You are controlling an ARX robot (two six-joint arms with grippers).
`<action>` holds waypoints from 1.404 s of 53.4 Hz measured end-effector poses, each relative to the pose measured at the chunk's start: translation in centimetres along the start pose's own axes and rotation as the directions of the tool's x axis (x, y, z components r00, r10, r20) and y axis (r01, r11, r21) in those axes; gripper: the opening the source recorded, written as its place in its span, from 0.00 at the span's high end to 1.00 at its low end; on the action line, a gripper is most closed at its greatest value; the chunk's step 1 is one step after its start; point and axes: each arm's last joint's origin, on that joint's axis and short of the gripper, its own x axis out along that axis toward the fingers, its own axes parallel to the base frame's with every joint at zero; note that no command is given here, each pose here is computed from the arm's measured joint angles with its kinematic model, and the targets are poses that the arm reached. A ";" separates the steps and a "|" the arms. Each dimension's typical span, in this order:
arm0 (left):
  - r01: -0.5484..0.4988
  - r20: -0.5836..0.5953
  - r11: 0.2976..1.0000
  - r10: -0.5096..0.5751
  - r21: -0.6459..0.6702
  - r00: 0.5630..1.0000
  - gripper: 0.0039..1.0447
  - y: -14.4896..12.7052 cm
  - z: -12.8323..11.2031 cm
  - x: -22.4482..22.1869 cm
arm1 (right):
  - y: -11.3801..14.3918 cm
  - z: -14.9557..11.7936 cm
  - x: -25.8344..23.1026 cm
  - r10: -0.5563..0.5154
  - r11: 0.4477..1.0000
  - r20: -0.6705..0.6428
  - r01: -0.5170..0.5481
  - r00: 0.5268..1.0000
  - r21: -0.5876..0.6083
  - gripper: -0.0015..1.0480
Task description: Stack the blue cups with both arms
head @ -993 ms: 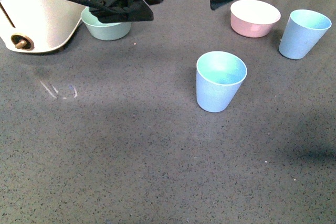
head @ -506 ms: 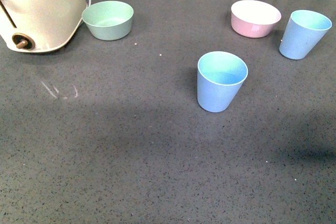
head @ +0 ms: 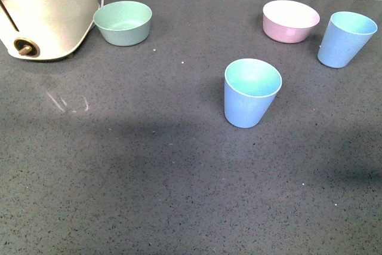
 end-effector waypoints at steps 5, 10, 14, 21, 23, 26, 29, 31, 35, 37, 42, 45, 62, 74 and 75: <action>0.003 0.002 1.000 -0.003 0.000 1.000 0.99 0.4 -0.1 -0.7 | 0.0 0.0 0.0 -0.001 1.000 0.000 0.001 1.000 0.000 0.09; -0.001 0.017 1.000 0.001 0.000 1.000 0.99 0.8 -0.7 -1.6 | 0.0 0.0 0.0 -0.002 1.000 0.000 0.002 1.000 0.000 0.09; 0.018 0.003 1.000 -0.018 0.001 1.000 0.99 1.2 -1.2 -2.0 | 0.0 0.0 0.0 -0.001 1.000 0.000 0.001 1.000 0.000 0.09; -0.008 -0.003 1.000 0.008 0.001 1.000 0.99 2.0 -1.4 -2.9 | 0.0 0.0 0.0 -0.002 1.000 0.000 0.002 1.000 0.000 0.09; -0.002 0.003 1.000 0.002 0.001 1.000 0.99 2.0 -1.2 -3.0 | 0.0 0.0 0.0 -0.002 1.000 0.000 0.002 1.000 0.000 0.09; 0.002 0.008 1.000 -0.002 0.001 1.000 0.99 2.0 -1.1 -3.2 | 0.0 0.0 0.0 -0.002 1.000 0.000 0.002 1.000 0.000 0.09; 0.001 0.010 1.000 -0.001 0.001 1.000 0.99 2.0 -1.0 -3.5 | 0.0 0.0 0.0 -0.002 1.000 0.000 0.002 1.000 0.000 0.09; 0.001 0.010 1.000 -0.001 0.001 1.000 0.99 2.0 -1.0 -3.6 | 0.0 0.0 0.0 -0.002 1.000 0.000 0.002 1.000 0.000 0.09; 0.001 0.017 1.000 -0.001 0.001 1.000 0.99 2.0 -0.8 -4.0 | 0.0 0.0 0.0 -0.002 1.000 0.000 0.002 1.000 0.000 0.09; 0.001 0.020 1.000 -0.001 0.001 1.000 0.99 2.0 -0.8 -4.2 | 0.0 0.0 0.0 -0.002 1.000 0.000 0.002 1.000 0.000 0.09; 0.001 0.021 1.000 -0.001 0.001 1.000 0.99 2.0 -0.7 -4.5 | 0.0 0.0 0.0 -0.002 1.000 0.000 0.002 1.000 0.000 0.09; 0.001 0.022 1.000 -0.001 0.001 1.000 0.99 2.0 -0.7 -4.7 | 0.0 0.0 0.0 -0.002 1.000 0.000 0.002 1.000 0.000 0.09; 0.001 0.027 1.000 -0.001 0.002 1.000 0.99 2.0 -0.6 -5.7 | 0.0 0.0 0.0 -0.002 1.000 0.000 0.002 1.000 0.000 0.09; 0.001 0.027 1.000 -0.001 0.001 1.000 0.99 2.0 -0.6 -6.1 | 0.0 0.0 0.0 -0.002 1.000 0.000 0.002 1.000 0.000 0.09; 0.001 0.027 1.000 -0.001 0.001 1.000 0.99 2.0 -0.6 -6.2 | 0.0 0.0 0.0 -0.002 1.000 0.000 0.002 1.000 0.000 0.09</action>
